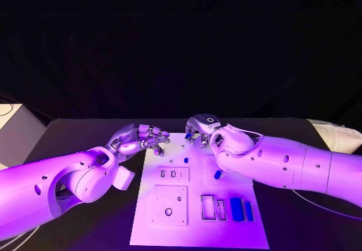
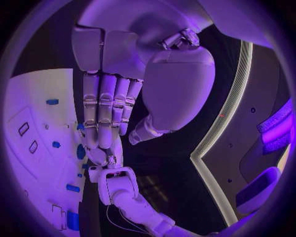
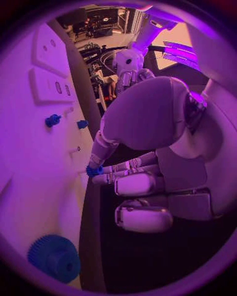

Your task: Assemble the parts on the task board

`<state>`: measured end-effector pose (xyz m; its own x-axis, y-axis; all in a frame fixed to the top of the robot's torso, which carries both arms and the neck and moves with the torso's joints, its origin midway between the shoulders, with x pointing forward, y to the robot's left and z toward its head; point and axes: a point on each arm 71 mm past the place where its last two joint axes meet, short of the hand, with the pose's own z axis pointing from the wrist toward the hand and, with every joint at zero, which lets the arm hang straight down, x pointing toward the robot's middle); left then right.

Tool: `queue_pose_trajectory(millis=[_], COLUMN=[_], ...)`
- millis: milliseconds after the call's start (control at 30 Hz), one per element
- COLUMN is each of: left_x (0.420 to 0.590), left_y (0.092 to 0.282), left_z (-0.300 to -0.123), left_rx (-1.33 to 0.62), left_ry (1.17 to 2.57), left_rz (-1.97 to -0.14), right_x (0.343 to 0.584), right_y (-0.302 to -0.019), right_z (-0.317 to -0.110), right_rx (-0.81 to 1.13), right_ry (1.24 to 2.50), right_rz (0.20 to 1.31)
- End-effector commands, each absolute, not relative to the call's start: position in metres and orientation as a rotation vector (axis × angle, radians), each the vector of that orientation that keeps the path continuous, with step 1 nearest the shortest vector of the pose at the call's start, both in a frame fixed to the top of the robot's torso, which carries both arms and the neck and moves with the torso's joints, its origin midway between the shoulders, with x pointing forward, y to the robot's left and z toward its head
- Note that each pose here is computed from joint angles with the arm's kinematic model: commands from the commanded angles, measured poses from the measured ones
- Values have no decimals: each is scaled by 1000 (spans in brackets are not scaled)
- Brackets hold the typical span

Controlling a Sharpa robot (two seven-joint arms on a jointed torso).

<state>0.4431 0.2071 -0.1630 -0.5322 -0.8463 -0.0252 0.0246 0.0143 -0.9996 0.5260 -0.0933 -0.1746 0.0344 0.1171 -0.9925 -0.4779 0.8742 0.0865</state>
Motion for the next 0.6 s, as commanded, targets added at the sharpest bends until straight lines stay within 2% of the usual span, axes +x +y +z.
queue_pose_trajectory(millis=[33,600], left_x=[442,442], left_y=[204,204], left_z=[-161,-161], left_rx=[-849,-847], left_ry=[1608,1609], left_rz=[-1630,-1632], right_x=[528,530], right_y=[-93,-87], right_z=[-175,-176], right_rx=[-303,-316], right_ry=[1480,1490], right_rz=[456,456])
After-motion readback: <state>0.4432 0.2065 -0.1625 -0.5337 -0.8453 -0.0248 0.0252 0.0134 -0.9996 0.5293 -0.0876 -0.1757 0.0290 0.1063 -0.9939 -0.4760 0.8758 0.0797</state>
